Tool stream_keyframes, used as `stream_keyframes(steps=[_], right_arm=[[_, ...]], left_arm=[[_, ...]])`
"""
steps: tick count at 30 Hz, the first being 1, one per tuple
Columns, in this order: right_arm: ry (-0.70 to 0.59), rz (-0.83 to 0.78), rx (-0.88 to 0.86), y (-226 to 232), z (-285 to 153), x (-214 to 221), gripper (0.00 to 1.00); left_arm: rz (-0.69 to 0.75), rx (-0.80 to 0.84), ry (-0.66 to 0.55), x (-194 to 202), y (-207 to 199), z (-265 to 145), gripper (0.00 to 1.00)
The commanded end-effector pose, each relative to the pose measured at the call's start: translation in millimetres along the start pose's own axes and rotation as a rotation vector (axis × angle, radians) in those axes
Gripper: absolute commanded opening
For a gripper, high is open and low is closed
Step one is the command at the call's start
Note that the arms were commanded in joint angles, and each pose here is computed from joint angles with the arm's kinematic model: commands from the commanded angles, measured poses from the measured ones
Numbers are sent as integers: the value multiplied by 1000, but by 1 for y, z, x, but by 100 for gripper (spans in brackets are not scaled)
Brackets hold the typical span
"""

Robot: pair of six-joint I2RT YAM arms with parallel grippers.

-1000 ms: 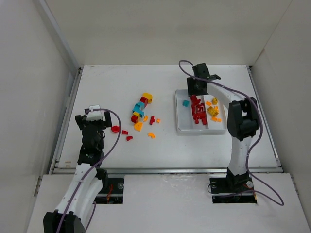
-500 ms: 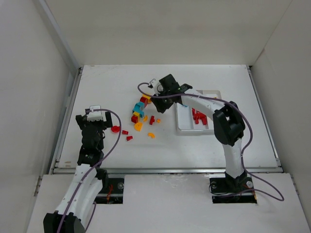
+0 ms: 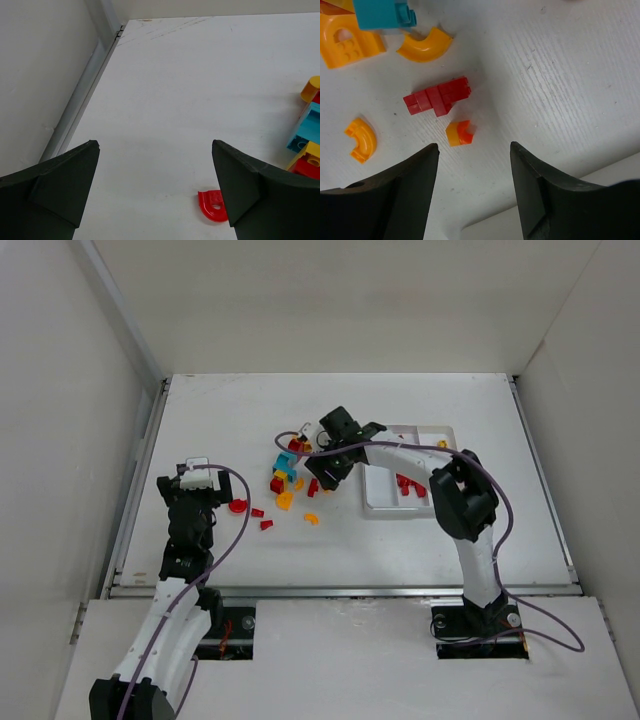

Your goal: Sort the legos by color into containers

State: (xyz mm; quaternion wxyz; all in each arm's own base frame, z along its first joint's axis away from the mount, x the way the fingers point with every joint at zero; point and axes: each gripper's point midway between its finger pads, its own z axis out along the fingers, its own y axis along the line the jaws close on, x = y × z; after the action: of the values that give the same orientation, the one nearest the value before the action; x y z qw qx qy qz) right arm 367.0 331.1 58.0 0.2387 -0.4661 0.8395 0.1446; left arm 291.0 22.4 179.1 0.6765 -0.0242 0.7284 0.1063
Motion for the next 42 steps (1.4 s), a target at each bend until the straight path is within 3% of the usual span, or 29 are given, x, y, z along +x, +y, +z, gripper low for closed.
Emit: stream_keyframes(steps=[1, 11, 17, 22, 23, 25, 26, 32, 36, 39, 42], right_arm=[[0, -21, -32, 7, 10, 3, 65], [50, -45, -3, 17, 31, 12, 62], [43, -38, 13, 15, 32, 10, 48], [43, -38, 13, 15, 32, 10, 23], [43, -28, 13, 16, 30, 10, 11], [13, -14, 30, 14, 21, 1, 0], [0, 7, 50, 7, 11, -1, 0], [-204, 351, 151, -68, -59, -19, 0], [-361, 696, 373, -166, -128, 16, 0], [-372, 864, 530, -208, -156, 59, 0], [-303, 927, 579, -229, -151, 90, 0]], left_arm=[[-22, 1, -79, -30, 2, 1, 94], [-19, 2, -70, -28, 2, 1, 94], [-19, 2, -70, -28, 2, 1, 94], [-19, 11, -71, -28, 0, 1, 94], [-19, 11, -71, -28, 0, 1, 94], [-19, 11, -71, -28, 0, 1, 94], [-19, 11, -71, -28, 0, 1, 94], [-16, 33, -65, -26, -4, 1, 94], [-15, 42, -66, -27, -5, 1, 94], [-15, 42, -66, -27, -5, 1, 94], [-15, 51, -67, -27, -7, 0, 94]])
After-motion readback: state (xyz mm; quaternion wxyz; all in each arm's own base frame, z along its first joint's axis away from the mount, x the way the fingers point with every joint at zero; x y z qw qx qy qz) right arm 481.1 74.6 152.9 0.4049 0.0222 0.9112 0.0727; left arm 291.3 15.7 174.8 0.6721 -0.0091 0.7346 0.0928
